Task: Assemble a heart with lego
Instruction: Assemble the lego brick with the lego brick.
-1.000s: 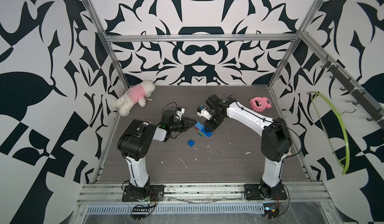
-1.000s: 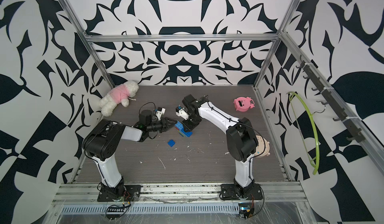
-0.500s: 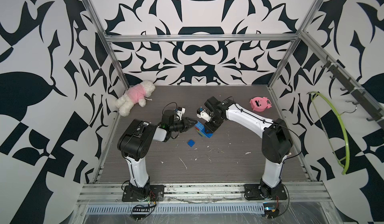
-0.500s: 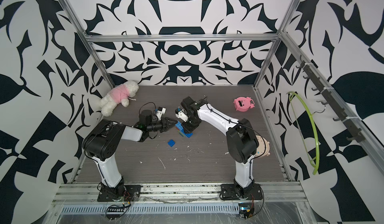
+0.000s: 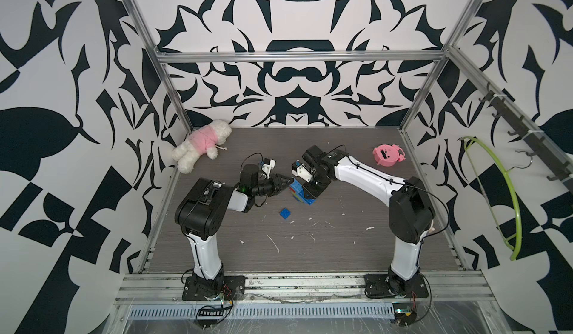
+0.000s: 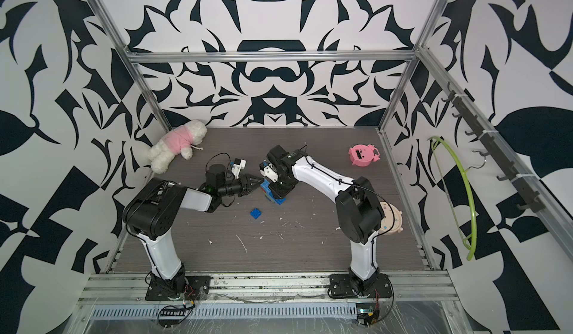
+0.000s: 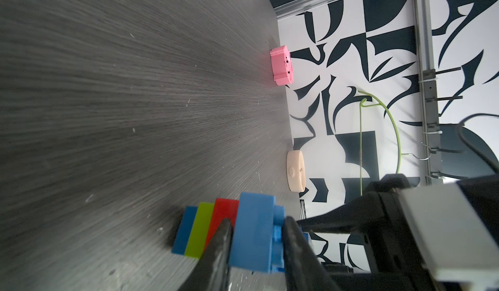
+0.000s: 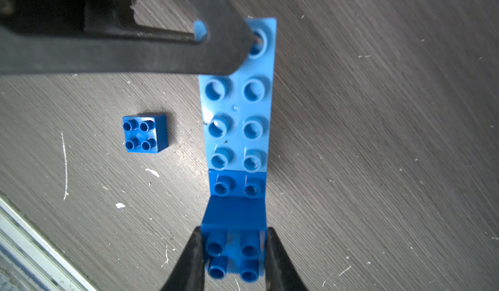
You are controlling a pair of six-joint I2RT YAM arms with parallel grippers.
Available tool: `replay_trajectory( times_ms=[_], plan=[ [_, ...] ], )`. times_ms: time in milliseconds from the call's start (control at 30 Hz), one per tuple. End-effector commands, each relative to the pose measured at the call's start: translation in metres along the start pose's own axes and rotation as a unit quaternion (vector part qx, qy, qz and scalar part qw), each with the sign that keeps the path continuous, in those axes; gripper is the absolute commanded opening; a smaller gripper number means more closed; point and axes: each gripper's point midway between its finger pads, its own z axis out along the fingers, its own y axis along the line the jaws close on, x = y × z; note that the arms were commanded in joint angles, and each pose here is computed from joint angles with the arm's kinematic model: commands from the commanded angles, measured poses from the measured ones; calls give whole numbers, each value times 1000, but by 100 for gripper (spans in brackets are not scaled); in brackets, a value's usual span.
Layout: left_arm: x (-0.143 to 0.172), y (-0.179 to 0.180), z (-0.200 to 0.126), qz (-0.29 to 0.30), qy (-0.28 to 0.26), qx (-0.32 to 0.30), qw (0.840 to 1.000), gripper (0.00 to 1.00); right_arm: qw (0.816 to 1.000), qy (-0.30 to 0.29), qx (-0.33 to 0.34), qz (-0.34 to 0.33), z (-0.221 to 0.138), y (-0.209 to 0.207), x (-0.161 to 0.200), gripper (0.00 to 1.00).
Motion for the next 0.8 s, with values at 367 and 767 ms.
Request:
replay_trajectory(
  times_ms=[367,767],
  plan=[
    [14,18,-3,-26,11,-24,999,34,999,-14,29,6,-40,-2,-3,44],
    [11,11,-6,-20,5,-22,1000,34,993,-113,5,-17,-61,62,-24,47]
  ],
)
